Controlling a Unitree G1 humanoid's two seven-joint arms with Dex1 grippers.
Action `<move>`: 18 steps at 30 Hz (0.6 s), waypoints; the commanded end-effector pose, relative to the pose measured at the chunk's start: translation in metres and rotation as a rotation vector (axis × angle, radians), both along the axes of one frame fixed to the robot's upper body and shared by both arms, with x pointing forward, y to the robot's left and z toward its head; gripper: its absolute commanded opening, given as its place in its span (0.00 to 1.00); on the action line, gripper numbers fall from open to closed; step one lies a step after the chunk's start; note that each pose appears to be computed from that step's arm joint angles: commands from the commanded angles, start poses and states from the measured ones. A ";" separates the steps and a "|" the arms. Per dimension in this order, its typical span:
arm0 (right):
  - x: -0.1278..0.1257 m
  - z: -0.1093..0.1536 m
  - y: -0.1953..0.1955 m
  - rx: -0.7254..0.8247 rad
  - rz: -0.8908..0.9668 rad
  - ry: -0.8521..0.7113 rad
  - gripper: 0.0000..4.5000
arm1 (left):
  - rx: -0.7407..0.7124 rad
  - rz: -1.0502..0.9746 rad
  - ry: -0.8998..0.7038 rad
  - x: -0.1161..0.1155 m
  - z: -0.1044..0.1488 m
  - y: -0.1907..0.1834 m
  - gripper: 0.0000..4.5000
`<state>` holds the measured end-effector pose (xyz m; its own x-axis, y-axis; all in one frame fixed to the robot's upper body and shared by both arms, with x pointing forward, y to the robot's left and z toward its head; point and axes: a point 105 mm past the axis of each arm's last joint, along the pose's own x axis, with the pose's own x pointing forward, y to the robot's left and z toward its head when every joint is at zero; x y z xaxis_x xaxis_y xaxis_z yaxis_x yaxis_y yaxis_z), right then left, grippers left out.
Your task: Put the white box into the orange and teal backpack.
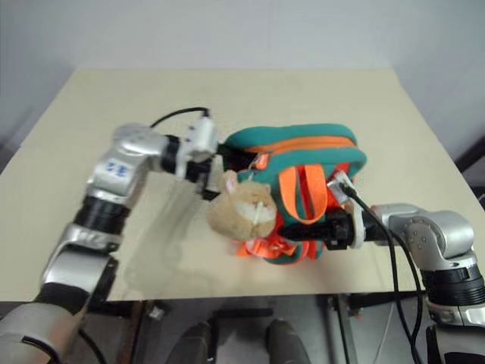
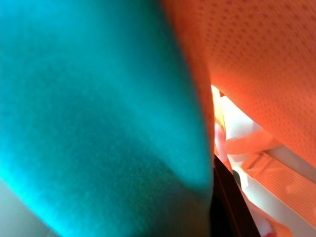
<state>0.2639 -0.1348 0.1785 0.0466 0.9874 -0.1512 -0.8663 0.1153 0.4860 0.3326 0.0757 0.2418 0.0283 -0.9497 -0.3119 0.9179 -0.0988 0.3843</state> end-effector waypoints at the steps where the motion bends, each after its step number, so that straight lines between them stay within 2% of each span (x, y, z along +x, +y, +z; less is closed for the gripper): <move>1: 0.000 0.003 0.003 0.013 0.014 -0.020 0.01 | -0.062 0.001 -0.055 -0.013 0.018 0.026 1.00; 8: 0.003 0.003 0.004 0.014 0.022 -0.022 0.01 | -0.181 -0.059 -0.035 -0.044 0.037 0.030 1.00; 11: 0.005 0.003 0.006 0.014 0.032 -0.024 0.01 | -0.218 -0.123 -0.017 -0.064 0.036 0.011 1.00; 18: 0.006 0.004 0.006 0.011 0.036 -0.026 0.01 | -0.248 -0.173 0.038 -0.079 0.032 -0.009 1.00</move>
<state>0.2703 -0.1303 0.1763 0.0278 0.9884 -0.1493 -0.8668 0.0983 0.4889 0.2619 0.0711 0.2699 -0.1217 -0.9893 -0.0809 0.9163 -0.1433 0.3740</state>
